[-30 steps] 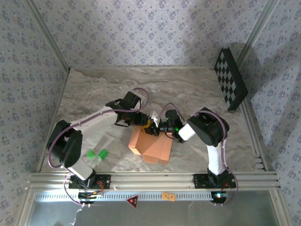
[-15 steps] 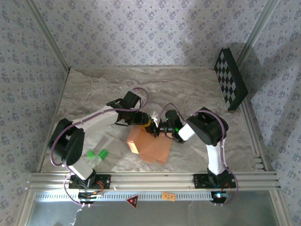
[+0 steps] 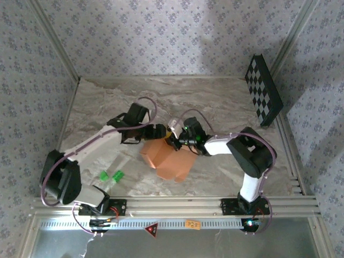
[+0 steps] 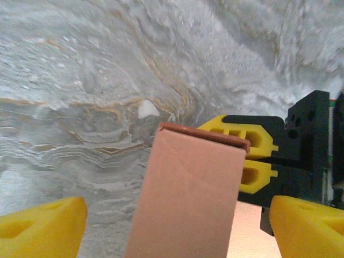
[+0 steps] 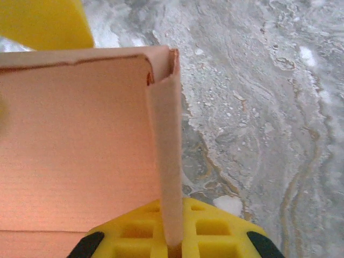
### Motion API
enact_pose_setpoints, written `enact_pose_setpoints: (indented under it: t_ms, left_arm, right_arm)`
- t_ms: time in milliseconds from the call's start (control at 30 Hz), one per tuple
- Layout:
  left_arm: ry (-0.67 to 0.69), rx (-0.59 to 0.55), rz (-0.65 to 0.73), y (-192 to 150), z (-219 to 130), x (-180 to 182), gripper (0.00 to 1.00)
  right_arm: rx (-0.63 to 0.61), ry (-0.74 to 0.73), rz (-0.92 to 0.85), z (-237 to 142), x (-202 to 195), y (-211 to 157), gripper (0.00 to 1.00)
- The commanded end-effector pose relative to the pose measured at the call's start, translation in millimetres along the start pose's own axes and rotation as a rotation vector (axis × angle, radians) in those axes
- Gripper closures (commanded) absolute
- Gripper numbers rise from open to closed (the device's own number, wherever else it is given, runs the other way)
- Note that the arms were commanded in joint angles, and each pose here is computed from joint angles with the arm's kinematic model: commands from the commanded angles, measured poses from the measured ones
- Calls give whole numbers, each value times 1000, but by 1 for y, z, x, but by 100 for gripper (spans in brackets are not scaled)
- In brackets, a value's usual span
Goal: Fold the paper box
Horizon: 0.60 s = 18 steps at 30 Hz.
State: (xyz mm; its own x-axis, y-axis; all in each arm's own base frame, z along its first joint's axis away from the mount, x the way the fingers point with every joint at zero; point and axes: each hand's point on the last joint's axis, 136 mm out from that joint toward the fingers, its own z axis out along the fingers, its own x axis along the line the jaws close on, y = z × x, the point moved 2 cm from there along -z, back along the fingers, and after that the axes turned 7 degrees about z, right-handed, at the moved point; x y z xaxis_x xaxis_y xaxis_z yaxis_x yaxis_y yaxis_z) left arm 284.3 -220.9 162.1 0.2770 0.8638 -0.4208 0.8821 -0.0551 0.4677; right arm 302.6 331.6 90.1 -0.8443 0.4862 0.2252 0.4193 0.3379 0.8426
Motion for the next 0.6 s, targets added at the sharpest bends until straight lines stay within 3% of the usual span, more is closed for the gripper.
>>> enact_pose_setpoints:
  t_ms: [0, 167, 333, 567]
  left_arm:
    - [-52, -94, 15, 16, -28, -5, 11]
    - [18, -100, -27, 6, -37, 31, 11]
    - [54, -54, -65, -19, -25, 56, 15]
    - [-16, 16, -122, -48, 9, 61, 24]
  right_arm:
    - [339, -48, 92, -16, 1, -51, 100]
    - [563, -60, 173, -36, 3, -62, 100]
    - [793, -152, 162, -52, -5, -83, 100]
    - [912, -344, 54, -52, -31, -80, 100]
